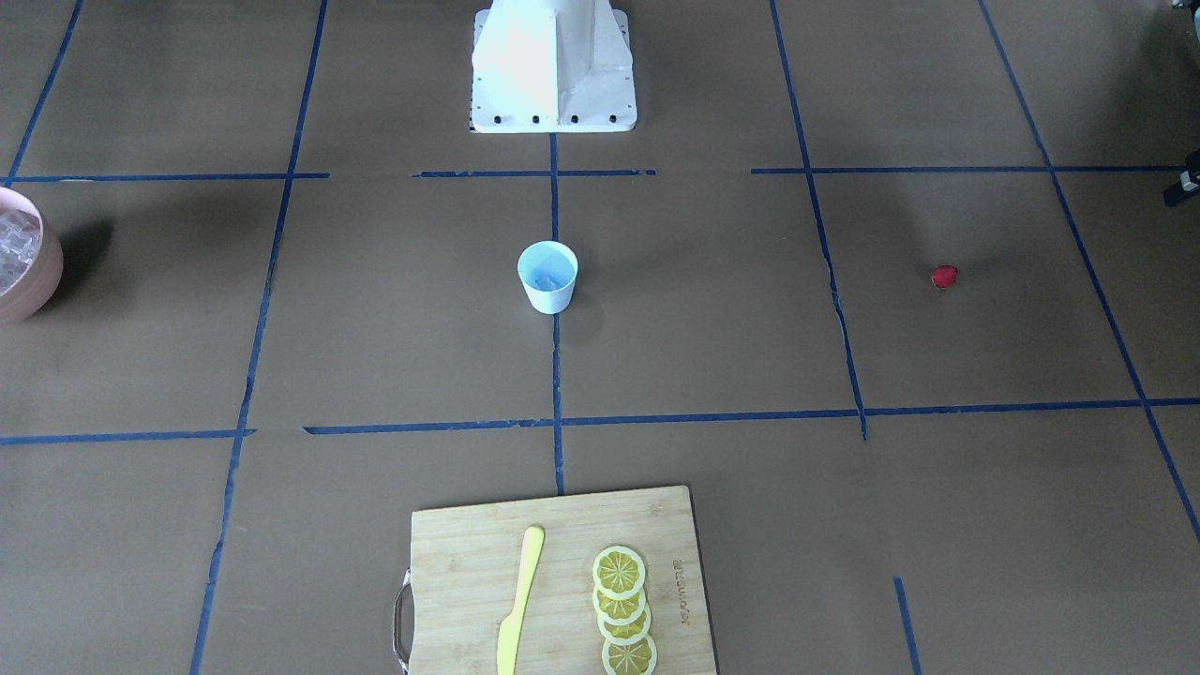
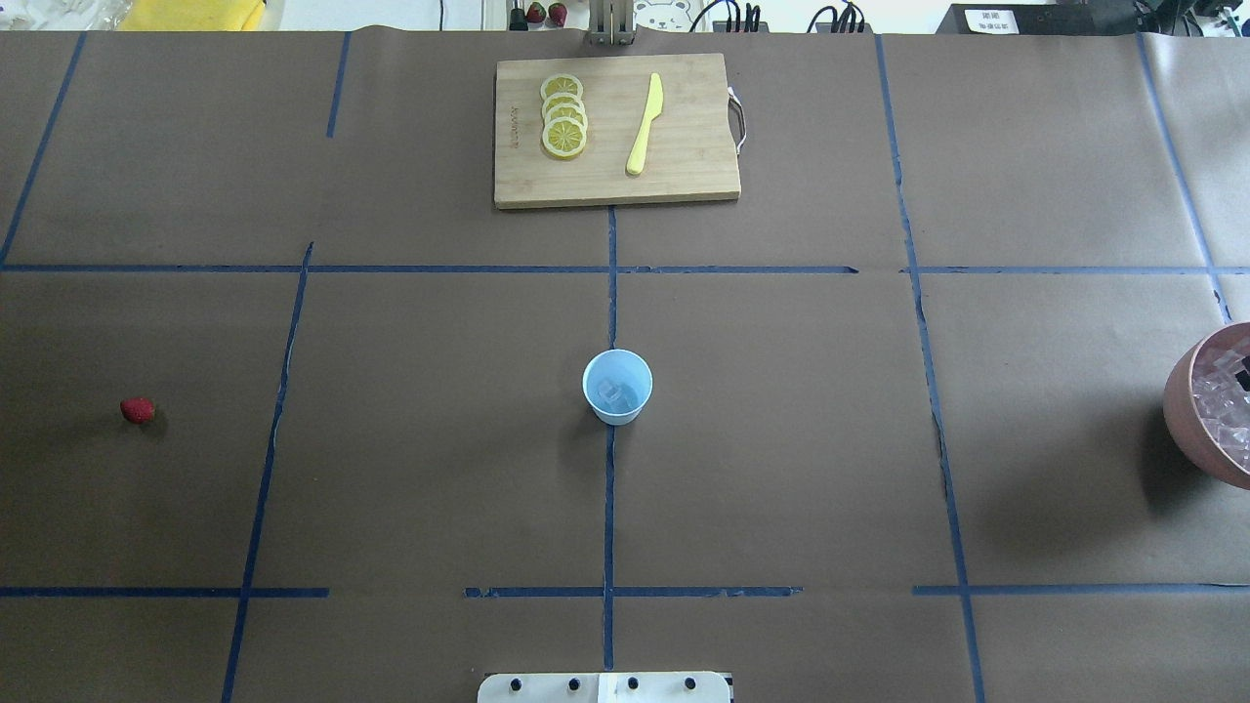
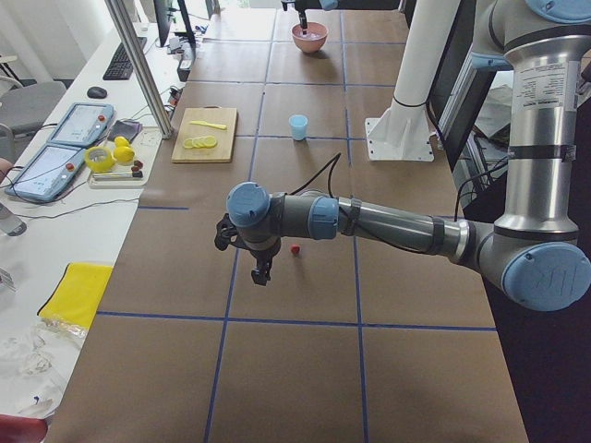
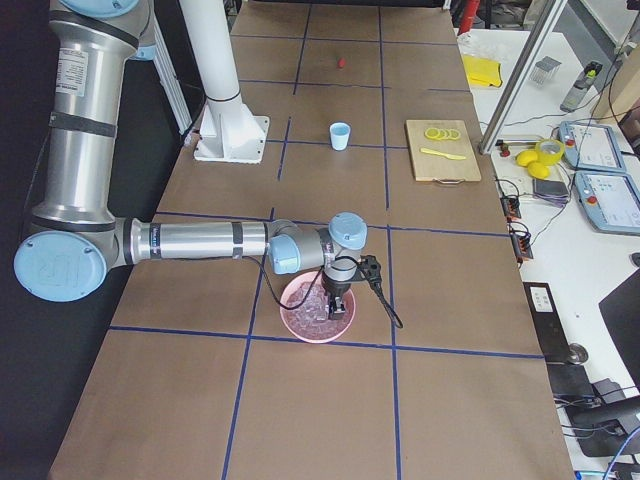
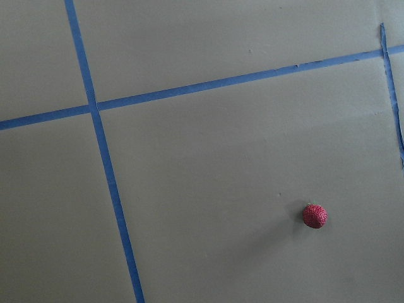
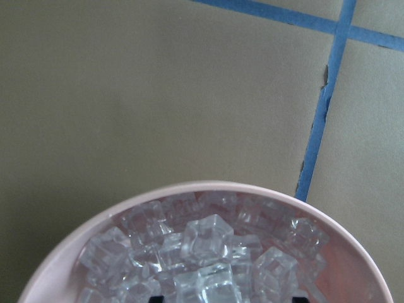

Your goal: Put ice and strawberries in cup

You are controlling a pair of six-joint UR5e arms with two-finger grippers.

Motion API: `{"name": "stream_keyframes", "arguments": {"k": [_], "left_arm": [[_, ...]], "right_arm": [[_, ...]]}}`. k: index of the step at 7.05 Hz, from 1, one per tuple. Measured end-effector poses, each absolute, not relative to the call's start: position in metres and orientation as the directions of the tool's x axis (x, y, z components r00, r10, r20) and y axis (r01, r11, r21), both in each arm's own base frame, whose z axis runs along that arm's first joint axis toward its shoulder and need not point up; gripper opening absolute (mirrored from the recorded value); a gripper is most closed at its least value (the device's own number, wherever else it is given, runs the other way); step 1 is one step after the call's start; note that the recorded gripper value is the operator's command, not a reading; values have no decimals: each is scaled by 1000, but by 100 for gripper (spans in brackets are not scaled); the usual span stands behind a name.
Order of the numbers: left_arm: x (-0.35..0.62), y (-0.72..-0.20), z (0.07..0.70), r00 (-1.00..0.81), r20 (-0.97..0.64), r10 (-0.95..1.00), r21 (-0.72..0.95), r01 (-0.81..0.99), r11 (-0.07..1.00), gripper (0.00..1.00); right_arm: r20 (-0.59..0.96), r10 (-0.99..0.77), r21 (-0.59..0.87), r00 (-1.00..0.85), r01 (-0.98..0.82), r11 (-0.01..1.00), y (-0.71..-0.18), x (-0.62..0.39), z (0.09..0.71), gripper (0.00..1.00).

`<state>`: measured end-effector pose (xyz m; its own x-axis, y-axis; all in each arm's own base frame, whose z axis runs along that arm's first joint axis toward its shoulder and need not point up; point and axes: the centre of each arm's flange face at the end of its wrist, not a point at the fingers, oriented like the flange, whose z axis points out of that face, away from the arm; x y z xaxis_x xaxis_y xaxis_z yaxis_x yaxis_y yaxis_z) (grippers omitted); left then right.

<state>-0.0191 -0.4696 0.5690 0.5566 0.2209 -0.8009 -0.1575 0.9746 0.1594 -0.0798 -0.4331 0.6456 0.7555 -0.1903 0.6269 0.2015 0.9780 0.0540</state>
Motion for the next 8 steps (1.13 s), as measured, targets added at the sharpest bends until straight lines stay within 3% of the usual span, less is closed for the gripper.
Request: {"name": "stream_keyframes", "arguments": {"k": [2,3,4,8], "left_arm": [[-19,-470,568,557,-801,222,161,-157,974,100],[-19,-470,567,556,-800,223,162,-157,974,100],[-19,-469,566,556,-800,225,165,-157,974,100],[-19,-469,561,558,-801,217,161,-147,976,100]], "right_arm": [[627,-198,51,754,214,976,-438,-88,648,69],[627,-200,50,753,218,975,-443,-92,650,59],[626,-200,47,753,220,974,-445,-94,651,55],[629,-209,58,749,223,973,-443,-94,652,59]]}}
